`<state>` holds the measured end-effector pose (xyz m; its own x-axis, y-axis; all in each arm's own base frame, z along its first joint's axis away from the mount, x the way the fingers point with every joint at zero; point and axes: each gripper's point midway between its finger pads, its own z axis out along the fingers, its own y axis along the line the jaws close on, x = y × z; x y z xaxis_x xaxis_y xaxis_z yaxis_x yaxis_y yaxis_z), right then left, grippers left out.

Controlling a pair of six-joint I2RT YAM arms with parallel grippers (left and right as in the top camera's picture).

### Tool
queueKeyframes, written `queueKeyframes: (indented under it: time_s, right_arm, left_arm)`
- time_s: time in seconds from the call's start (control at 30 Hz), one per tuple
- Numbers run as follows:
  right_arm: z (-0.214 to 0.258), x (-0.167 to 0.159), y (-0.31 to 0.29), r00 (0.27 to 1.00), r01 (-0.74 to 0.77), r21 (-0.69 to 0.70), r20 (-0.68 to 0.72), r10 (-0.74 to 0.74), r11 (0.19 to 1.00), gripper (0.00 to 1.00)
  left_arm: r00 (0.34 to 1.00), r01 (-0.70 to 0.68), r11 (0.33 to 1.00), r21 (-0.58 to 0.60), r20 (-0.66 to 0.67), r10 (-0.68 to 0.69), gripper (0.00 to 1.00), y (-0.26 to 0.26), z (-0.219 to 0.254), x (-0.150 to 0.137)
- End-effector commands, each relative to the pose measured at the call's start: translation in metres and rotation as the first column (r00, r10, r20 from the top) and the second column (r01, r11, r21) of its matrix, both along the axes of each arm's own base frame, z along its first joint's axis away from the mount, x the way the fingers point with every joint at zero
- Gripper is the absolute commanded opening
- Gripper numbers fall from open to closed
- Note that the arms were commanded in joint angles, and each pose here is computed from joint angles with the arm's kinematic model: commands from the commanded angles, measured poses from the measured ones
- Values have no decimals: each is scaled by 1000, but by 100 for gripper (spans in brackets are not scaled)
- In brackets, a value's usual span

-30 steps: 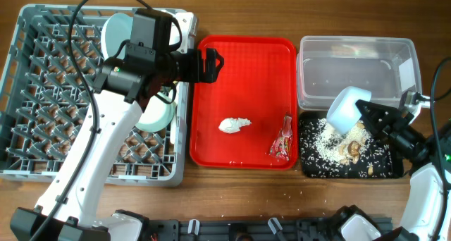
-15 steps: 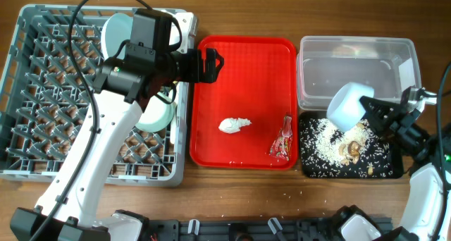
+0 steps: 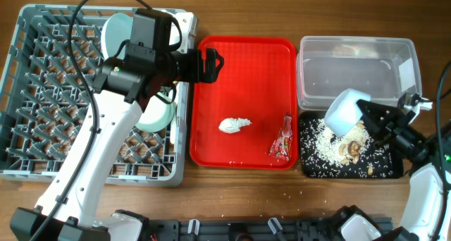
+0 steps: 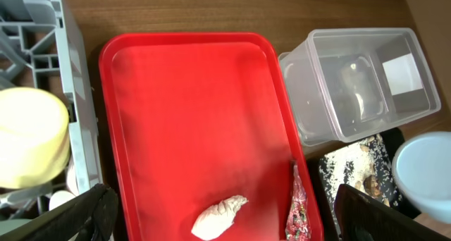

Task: Sort waste into correct bins and load items into the dishwasher rack
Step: 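Tip the bowl over the black tray to dump the rice scraps, then set the empty light-blue bowl back on the red tray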

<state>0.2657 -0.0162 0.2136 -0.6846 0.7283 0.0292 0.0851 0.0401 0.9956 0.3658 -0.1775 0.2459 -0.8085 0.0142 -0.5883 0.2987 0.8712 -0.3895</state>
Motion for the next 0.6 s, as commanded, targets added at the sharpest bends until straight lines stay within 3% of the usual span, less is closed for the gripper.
queueKeyframes:
  time_s: [0.0, 0.07, 0.1, 0.17, 0.23, 0.3, 0.37, 0.43, 0.57]
  right_arm:
    - [11, -2, 3, 996, -29, -26, 84, 31, 999, 4]
    - [19, -7, 8, 995, -62, 52, 81, 58, 997, 4]
    - [16, -3, 4, 992, -47, -15, 112, 49, 999, 4]
    - [23, -10, 11, 992, -83, 78, 96, 75, 994, 4]
    - [8, -1, 2, 994, -23, -75, 107, 31, 997, 4]
    - [6, -3, 10, 995, -45, -50, 82, 49, 998, 4]
    - [-5, 1, 17, 998, -42, -147, 45, 49, 988, 4]
    - [-23, 6, 35, 999, -48, -339, -32, 39, 940, 4]
    - [-13, 19, 82, 998, -52, -645, -16, 55, 762, 4]
  left_arm:
    - [1000, 2, 1000, -13, -5, -2, 100, -2, 1, -1]
    - [1000, 2, 1000, -13, -5, -2, 100, -2, 1, -1]
    - [1000, 2, 1000, -13, -5, -2, 100, -2, 1, -1]
    - [1000, 2, 1000, -13, -5, -2, 100, -2, 1, -1]
    - [1000, 2, 1000, -13, -6, -2, 100, -2, 1, -1]
    - [1000, 2, 1000, -13, -5, -2, 100, -2, 1, -1]
    - [1000, 2, 1000, -13, -6, -2, 100, -2, 1, -1]
    - [1000, 2, 1000, -13, -6, -2, 100, -2, 1, -1]
    - [1000, 2, 1000, -13, -5, -2, 100, -2, 1, -1]
